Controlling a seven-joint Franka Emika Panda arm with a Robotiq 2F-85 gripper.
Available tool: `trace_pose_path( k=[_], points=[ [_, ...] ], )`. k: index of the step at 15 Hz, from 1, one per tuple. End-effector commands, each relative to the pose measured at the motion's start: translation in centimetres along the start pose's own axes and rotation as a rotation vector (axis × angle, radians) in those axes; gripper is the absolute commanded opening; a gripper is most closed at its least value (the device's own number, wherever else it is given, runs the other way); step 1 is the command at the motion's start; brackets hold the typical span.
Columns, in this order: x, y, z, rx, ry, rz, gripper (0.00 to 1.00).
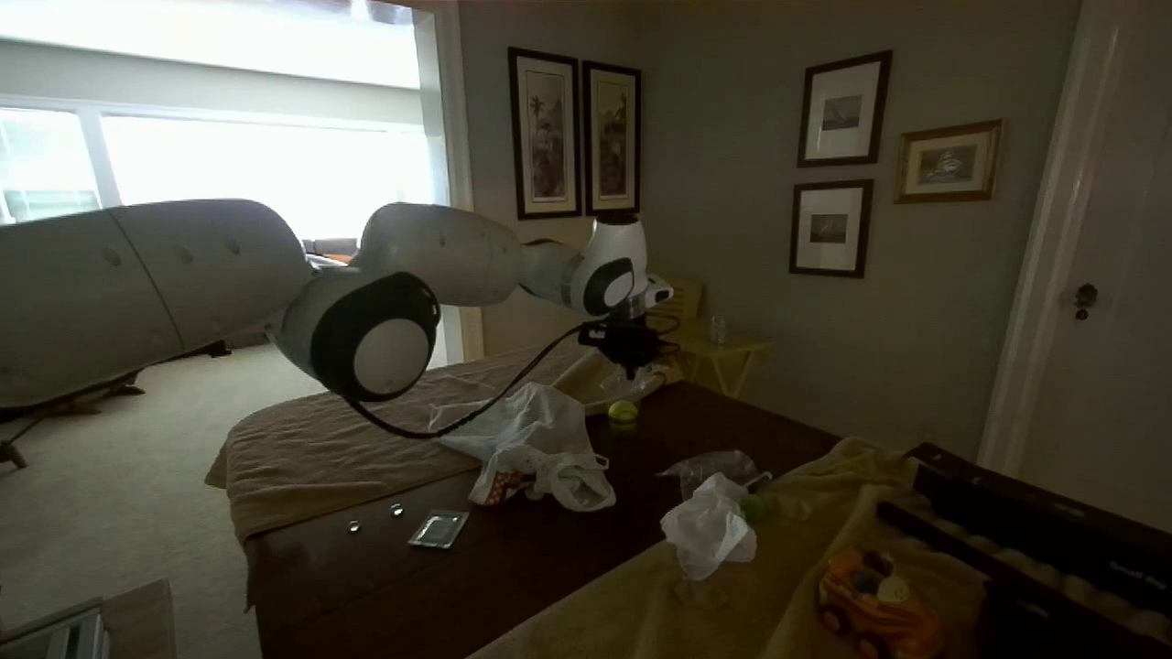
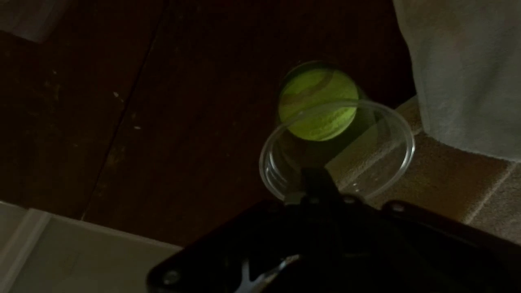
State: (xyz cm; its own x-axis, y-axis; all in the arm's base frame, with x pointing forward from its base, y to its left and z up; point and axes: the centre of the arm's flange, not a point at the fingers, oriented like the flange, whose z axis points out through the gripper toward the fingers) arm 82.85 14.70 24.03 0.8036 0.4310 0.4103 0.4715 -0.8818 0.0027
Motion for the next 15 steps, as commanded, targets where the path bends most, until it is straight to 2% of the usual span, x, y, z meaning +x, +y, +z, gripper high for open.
trace_pose_path(
  k=[1, 3, 5, 10, 15],
  points=[
    [4.3, 3.9, -0.4, -0.079, 0.047, 0.045, 0.00],
    [3.1, 5.9, -1.6, -0.154, 0.055, 0.127, 0.00],
    [1.5, 8.0, -2.7, -0.223, 0.050, 0.219, 0.28],
    [-3.6, 12.1, -3.7, -0.335, -0.023, 0.462, 0.62],
    [-9.4, 13.4, -3.0, -0.355, -0.166, 0.700, 0.96]
  ],
)
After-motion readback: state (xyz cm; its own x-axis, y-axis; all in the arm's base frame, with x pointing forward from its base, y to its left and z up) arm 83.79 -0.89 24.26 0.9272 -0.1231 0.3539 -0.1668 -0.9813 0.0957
